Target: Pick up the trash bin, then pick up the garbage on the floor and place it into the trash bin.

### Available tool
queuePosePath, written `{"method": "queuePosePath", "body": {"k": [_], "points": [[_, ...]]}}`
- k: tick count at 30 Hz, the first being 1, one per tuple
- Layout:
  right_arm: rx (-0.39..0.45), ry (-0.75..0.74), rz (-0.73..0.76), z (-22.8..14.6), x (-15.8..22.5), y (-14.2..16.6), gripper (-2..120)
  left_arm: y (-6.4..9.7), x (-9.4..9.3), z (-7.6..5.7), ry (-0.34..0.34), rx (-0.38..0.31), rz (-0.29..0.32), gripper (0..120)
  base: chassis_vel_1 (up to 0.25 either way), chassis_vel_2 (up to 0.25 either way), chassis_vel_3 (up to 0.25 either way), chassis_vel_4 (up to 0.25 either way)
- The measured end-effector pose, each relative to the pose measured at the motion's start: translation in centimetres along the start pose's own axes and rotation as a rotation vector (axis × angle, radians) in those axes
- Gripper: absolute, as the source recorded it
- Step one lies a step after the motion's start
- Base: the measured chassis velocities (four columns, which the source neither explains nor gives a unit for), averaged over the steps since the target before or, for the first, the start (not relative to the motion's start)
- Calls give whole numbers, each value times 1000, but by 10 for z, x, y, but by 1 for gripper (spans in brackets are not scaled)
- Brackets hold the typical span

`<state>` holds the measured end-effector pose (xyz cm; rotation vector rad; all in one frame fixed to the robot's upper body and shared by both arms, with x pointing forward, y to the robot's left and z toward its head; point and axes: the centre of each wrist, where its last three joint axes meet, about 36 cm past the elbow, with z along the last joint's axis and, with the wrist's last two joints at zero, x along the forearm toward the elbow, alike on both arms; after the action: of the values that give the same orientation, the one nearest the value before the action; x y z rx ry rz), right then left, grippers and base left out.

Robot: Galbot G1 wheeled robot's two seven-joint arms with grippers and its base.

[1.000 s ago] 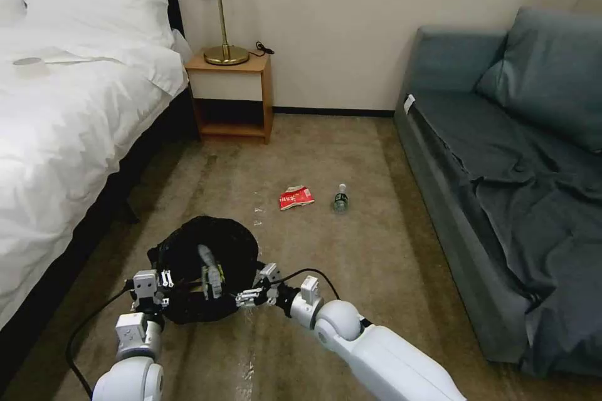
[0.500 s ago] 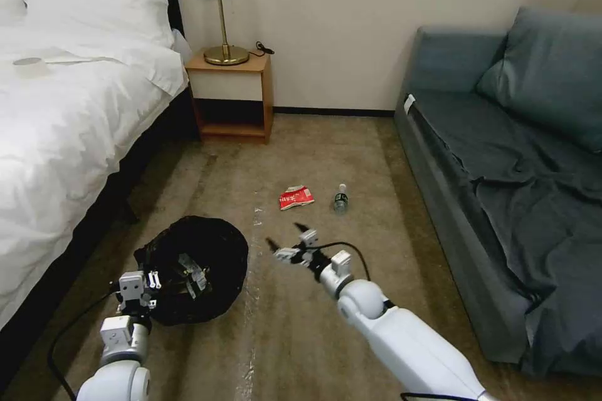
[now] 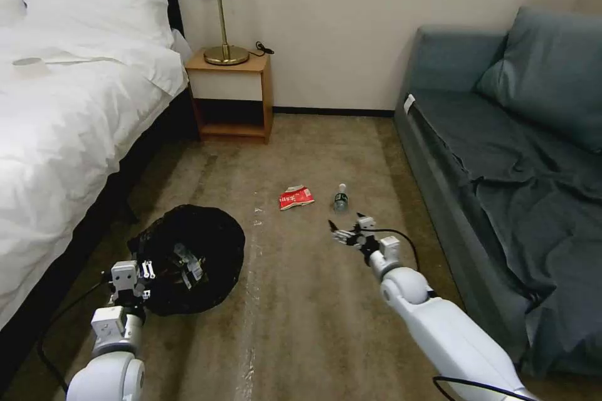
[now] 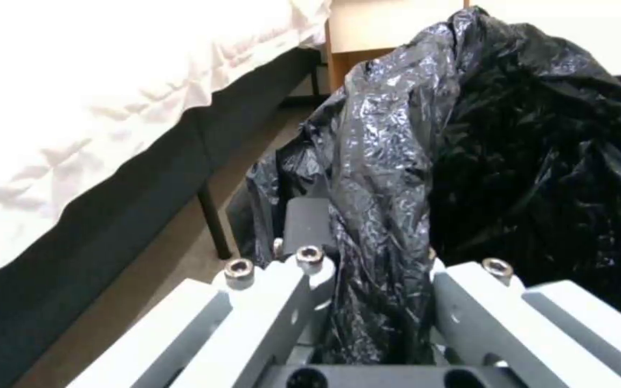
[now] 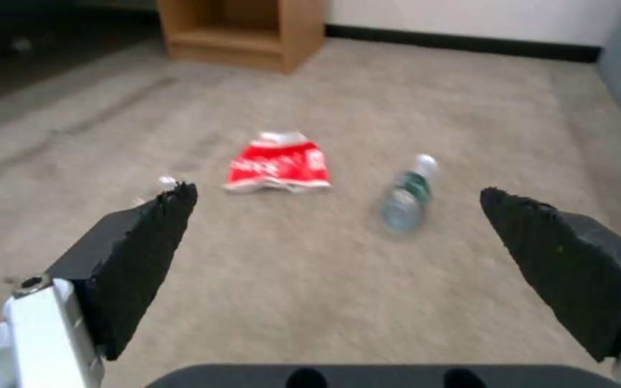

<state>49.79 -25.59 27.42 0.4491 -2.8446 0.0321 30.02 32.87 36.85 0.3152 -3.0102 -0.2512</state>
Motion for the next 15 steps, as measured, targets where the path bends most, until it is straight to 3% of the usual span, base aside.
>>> {"method": "queuePosePath", "body": {"k": [9,15], "points": [[10,42,50,35,22,-36,100,-2,9,-6,-8,-11,-1,4,0,0,0,0],[23,45,63,37,36,-48,100,-5,15,-8,-12,-17,2,4,0,0,0,0]]}}
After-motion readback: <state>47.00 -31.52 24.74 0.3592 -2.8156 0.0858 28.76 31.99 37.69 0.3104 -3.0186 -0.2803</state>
